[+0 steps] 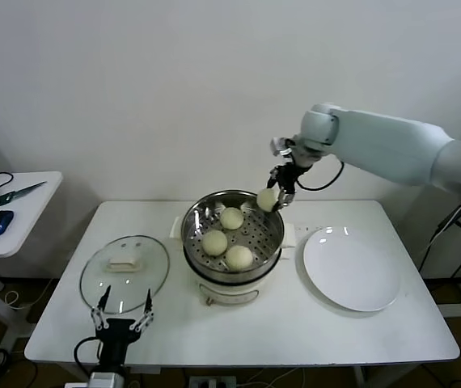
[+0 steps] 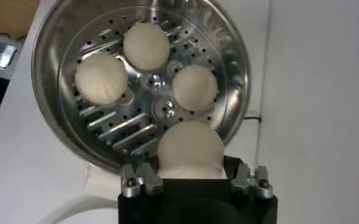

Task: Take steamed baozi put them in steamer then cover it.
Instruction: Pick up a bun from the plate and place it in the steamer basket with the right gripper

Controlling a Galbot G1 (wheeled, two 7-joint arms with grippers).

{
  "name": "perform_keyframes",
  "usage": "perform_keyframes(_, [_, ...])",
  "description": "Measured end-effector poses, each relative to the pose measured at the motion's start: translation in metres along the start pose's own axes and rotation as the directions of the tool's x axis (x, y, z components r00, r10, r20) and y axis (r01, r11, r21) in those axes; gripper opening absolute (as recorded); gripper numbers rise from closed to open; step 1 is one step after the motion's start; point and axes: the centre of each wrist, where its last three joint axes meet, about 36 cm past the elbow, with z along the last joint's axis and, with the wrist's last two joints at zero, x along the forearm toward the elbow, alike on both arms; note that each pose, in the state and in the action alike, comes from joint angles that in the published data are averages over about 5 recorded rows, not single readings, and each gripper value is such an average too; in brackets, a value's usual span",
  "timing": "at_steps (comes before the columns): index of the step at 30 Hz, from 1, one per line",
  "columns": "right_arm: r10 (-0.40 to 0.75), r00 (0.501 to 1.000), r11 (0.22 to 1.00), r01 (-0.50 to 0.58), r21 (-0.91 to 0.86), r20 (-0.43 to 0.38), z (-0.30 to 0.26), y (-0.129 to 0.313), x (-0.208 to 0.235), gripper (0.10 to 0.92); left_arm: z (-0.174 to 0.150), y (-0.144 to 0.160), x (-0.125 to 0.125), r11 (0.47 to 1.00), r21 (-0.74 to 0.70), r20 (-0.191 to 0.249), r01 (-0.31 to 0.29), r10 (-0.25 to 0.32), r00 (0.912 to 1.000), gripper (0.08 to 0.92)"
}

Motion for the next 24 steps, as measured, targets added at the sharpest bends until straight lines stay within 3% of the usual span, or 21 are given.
perform_keyframes(17, [-0.081, 0.993, 0.995, 0.085, 0.049, -0.084, -0.031, 0.013, -0.070, 0.695, 0.004, 0.009, -0.004, 1.000, 0.004, -0.004, 0.011, -0.011, 0.9999, 0.823])
perform_keyframes(24, [-0.076, 0.993, 0.996, 0.080, 0.043, -0.090, -0.032, 0.015, -0.077, 0.804, 0.005, 0.009, -0.005, 1.000, 0.004, -0.004, 0.011, -0.011, 0.9999, 0.823])
